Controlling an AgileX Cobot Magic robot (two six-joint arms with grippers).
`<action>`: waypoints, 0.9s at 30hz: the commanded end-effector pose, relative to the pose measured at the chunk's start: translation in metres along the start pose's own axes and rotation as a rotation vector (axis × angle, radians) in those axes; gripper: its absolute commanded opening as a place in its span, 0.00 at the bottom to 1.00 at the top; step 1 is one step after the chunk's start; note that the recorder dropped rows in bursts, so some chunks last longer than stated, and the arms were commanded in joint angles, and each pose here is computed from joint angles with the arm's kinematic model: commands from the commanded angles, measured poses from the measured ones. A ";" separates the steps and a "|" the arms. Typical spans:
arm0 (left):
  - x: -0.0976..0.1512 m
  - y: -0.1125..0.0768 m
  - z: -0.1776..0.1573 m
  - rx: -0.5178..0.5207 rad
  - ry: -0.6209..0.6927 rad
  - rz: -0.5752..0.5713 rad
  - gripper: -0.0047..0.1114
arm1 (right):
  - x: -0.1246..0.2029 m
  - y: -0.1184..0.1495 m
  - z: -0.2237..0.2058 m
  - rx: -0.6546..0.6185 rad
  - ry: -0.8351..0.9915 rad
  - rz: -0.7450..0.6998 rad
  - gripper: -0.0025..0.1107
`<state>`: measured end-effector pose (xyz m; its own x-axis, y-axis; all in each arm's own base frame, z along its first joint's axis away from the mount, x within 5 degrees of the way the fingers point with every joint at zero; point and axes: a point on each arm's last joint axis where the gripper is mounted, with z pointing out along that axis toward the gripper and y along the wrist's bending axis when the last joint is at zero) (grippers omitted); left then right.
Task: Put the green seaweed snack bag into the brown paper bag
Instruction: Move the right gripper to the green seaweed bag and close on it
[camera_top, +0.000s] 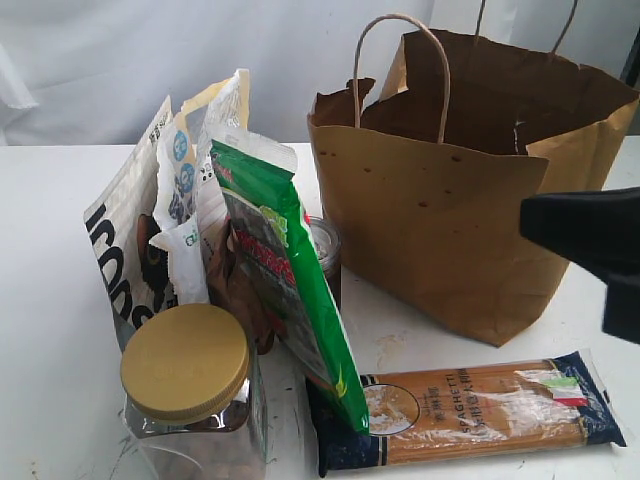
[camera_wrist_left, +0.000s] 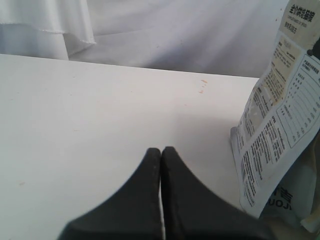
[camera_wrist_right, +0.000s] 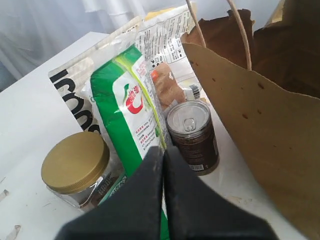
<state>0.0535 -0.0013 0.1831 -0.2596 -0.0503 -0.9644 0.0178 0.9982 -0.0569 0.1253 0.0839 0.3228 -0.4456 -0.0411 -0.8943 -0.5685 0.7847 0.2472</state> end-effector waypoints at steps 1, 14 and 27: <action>0.001 0.000 0.000 0.005 -0.009 0.002 0.04 | 0.001 0.003 0.018 -0.025 0.027 -0.017 0.02; 0.001 0.000 0.000 0.005 -0.009 0.002 0.04 | 0.017 0.029 0.052 -0.162 0.151 -0.180 0.21; 0.001 0.000 0.000 0.005 -0.009 0.002 0.04 | 0.011 0.036 0.066 -0.130 0.031 -0.147 0.69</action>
<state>0.0535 -0.0013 0.1831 -0.2596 -0.0503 -0.9644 0.0178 0.9982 -0.0569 0.1422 0.1469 0.3010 -0.3732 -0.1631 -0.9133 -0.7135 0.6797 0.1702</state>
